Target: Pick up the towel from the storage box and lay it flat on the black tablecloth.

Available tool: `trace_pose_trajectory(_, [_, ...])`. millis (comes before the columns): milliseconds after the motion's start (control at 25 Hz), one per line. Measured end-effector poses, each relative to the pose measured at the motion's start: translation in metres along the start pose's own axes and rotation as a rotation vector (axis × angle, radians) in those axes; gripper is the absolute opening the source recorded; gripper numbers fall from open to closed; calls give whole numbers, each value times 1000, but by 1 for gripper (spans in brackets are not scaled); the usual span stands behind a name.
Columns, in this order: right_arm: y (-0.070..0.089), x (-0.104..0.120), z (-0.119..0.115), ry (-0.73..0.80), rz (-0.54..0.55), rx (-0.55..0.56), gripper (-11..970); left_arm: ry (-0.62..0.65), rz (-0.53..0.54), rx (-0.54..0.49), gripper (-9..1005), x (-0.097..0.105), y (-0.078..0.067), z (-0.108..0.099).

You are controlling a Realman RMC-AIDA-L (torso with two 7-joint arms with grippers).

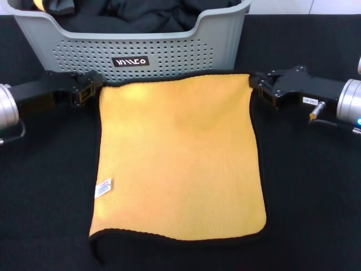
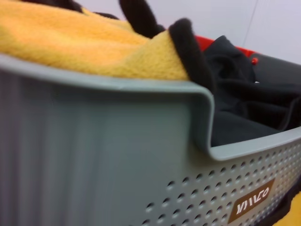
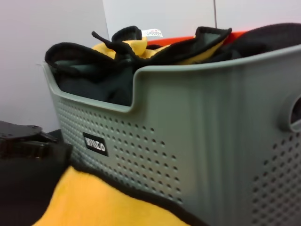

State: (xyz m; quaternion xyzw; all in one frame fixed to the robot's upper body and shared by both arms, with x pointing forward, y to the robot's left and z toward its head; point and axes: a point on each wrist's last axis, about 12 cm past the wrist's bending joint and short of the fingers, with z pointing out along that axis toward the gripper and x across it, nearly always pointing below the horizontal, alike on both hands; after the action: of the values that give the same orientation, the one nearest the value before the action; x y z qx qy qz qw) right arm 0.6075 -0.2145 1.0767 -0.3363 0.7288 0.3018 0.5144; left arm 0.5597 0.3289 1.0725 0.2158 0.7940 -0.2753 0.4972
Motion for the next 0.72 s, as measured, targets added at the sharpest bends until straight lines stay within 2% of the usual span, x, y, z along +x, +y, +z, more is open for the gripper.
trace_pose_trajectory(160, [-7, 6, -9, -3, 25, 68, 107, 3, -14, -17, 104, 3, 3, -5])
trace_pose_trajectory(320, [-9, 9, -23, -36, 36, 79, 108, 0, -17, -33, 250, 5, 8, -16])
trace_pose_trajectory(440, [-6, 10, -35, -76, 61, 44, 349, -14, -18, -8, 370, 6, 7, -23])
trace_pose_trajectory(520, [0, 11, -45, -120, 78, 6, 389, -43, -18, 38, 465, 4, 3, -29])
trace_pose_trajectory(600, [12, 14, -59, -186, 58, -65, 429, -88, -9, 124, 560, 1, -6, -34])
trace_pose_trajectory(720, [36, 16, -74, -262, -19, -219, 489, -162, 38, 334, 563, -4, -31, -42])
